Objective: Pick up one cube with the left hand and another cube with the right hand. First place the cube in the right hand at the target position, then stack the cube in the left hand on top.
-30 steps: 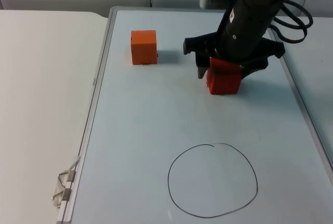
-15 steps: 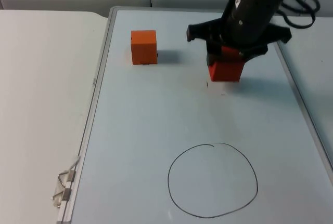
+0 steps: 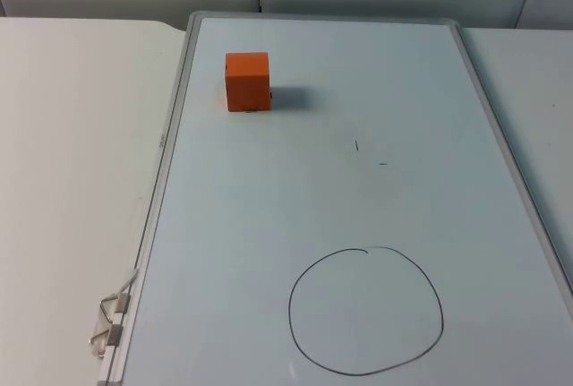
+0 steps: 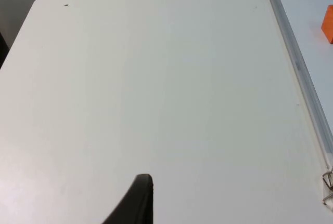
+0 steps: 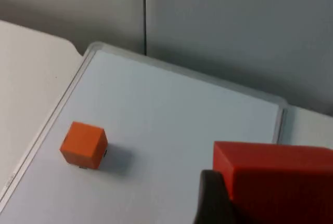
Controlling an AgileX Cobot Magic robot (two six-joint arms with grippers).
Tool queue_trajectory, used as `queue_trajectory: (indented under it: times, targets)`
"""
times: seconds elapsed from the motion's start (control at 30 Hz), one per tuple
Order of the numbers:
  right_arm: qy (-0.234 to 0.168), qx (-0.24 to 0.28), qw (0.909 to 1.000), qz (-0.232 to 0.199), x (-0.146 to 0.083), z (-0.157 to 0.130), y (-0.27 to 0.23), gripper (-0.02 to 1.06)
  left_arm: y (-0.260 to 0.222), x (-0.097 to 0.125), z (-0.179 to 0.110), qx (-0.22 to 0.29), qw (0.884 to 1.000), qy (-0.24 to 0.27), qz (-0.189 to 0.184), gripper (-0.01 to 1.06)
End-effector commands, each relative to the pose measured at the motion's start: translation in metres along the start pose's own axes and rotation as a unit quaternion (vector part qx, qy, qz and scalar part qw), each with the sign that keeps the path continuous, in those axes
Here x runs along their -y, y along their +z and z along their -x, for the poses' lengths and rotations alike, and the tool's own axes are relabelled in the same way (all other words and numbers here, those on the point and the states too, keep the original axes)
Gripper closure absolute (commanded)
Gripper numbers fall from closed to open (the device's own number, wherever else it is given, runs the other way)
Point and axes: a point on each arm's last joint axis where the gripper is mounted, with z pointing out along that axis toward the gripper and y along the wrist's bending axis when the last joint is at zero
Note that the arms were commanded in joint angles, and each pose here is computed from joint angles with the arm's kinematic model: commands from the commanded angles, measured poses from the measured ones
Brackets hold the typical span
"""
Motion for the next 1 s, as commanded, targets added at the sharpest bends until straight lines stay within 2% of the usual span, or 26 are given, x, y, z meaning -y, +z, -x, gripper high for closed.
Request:
queue_trajectory:
  times: [0.0,0.1,0.2,0.23,0.3,0.4,0.53,0.57,0.7,0.73,0.8,0.9,0.97]
  targets:
    - [-0.012,0.028,0.9995,0.000,0.008,0.005,-0.038,1.05,0.000,0.000,0.000,0.006,1.000,-0.004,0.001,0.00]
    - [-0.020,0.049,0.9985,0.009,0.013,0.005,-0.072,1.05,0.000,0.000,0.000,0.006,1.000,-0.004,0.001,0.00]
    - [-0.032,0.073,0.9959,0.043,0.015,-0.001,-0.117,1.05,0.000,0.000,0.000,0.006,1.000,-0.004,0.001,0.00]
    - [-0.032,0.073,0.9959,0.043,0.015,-0.001,-0.117,1.05,0.000,0.000,0.000,0.006,1.000,-0.004,0.001,0.00]
    - [-0.030,0.098,0.9933,0.054,0.018,-0.007,-0.150,1.05,0.000,0.000,0.000,0.006,1.000,-0.004,0.001,0.00]
    - [-0.027,0.115,0.9917,0.049,0.024,-0.013,-0.174,1.05,0.000,0.000,0.000,0.006,1.000,-0.004,0.001,0.00]
    - [-0.012,0.123,0.9921,0.020,0.035,-0.030,-0.204,1.05,0.000,0.000,0.000,0.006,1.000,-0.004,0.001,0.00]
    - [-0.012,0.123,0.9921,0.020,0.035,-0.030,-0.204,1.05,0.000,0.000,0.000,0.006,1.000,-0.004,0.001,0.00]
    - [0.004,0.107,0.9941,-0.017,0.042,-0.070,-0.207,1.05,0.000,0.000,0.000,0.006,1.000,-0.004,0.001,0.00]
    - [0.004,0.107,0.9941,-0.017,0.042,-0.070,-0.207,1.05,0.000,0.000,0.000,0.006,1.000,-0.004,0.001,0.00]
    - [0.017,0.107,0.9937,-0.030,0.044,-0.088,-0.205,1.05,0.000,0.000,0.000,0.006,1.000,-0.004,0.001,0.00]
    - [0.027,0.109,0.9935,-0.021,0.041,-0.109,-0.199,1.05,0.000,0.000,0.000,0.006,1.000,-0.004,0.001,0.00]
    - [0.027,0.112,0.9932,-0.019,0.040,-0.113,-0.198,1.05,0.000,0.000,0.000,0.006,1.000,-0.004,0.001,0.00]
